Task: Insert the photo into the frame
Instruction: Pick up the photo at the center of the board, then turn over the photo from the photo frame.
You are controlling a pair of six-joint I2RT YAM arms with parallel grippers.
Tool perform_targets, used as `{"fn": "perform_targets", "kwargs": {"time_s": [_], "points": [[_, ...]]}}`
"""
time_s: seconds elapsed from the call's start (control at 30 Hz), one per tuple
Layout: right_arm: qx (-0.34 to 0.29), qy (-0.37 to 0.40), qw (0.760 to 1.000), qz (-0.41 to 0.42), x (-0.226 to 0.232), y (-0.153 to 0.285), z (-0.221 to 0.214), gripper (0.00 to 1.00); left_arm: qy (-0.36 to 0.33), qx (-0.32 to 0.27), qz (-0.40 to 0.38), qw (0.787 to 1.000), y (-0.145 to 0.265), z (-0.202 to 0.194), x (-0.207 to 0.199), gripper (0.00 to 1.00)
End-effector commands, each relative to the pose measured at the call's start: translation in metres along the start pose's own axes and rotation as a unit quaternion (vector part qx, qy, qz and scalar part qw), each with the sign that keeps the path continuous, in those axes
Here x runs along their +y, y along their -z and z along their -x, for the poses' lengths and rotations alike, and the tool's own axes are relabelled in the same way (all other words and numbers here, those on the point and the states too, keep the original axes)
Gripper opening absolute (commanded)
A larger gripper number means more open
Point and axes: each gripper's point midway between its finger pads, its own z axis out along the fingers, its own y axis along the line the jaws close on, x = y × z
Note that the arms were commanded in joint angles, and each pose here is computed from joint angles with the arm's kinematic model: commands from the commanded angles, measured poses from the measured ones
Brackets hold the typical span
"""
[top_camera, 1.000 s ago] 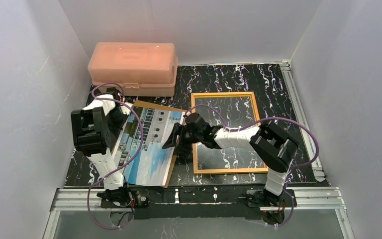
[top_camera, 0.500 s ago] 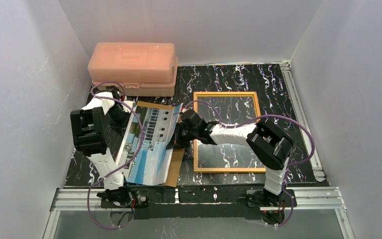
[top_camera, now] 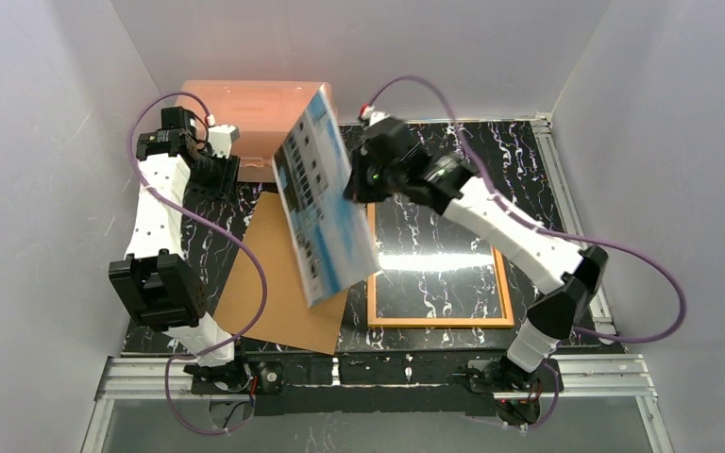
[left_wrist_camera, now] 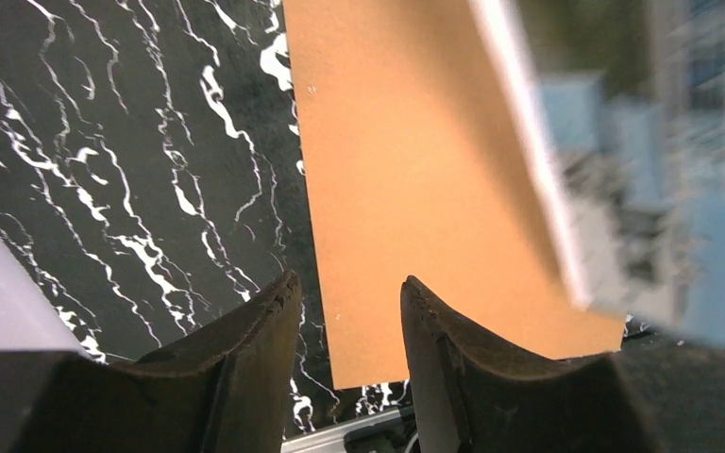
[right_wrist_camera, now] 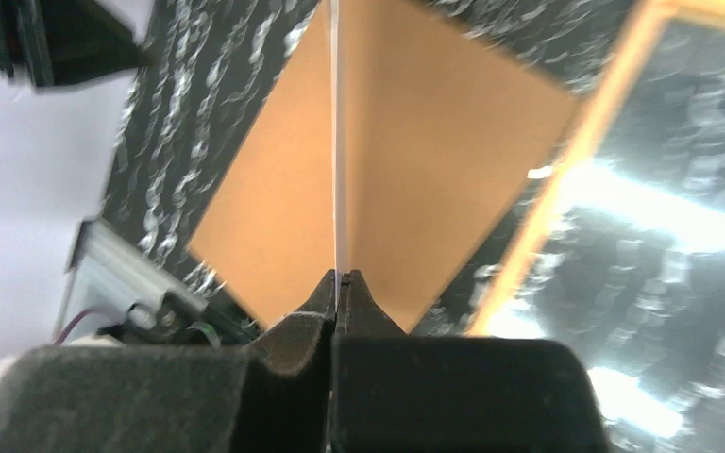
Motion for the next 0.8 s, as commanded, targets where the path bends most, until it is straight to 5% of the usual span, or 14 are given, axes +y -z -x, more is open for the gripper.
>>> {"fn": "perform_targets", "kwargs": {"time_s": [0.0,0.2,0.4,0.57,0.77], "points": [[-0.027,0.091,0.979,-0.18,-0.066,0.094,0.037,0.01,0.023,0.047,-0.036,0.998,-0.005,-0.026,-0.017,0.42],[-0.058,0.134,0.938,-0.315,-0.105,0.176,0.06,0.01,0.027,0.05,-0.044,0.997,-0.01,-0.028,-0.019,0.41],[-0.081,0.157,0.902,-0.393,-0.133,0.204,0.065,0.01,0.031,0.055,-0.052,0.997,-0.013,-0.031,-0.022,0.4],[-0.051,0.187,0.884,-0.425,-0.144,0.187,0.063,0.01,0.029,0.066,-0.053,0.996,-0.017,-0.038,-0.022,0.39],[0.076,0.218,0.882,-0.41,-0.152,0.12,0.011,0.01,0.031,0.071,-0.053,0.996,-0.019,-0.041,-0.022,0.37]]}}
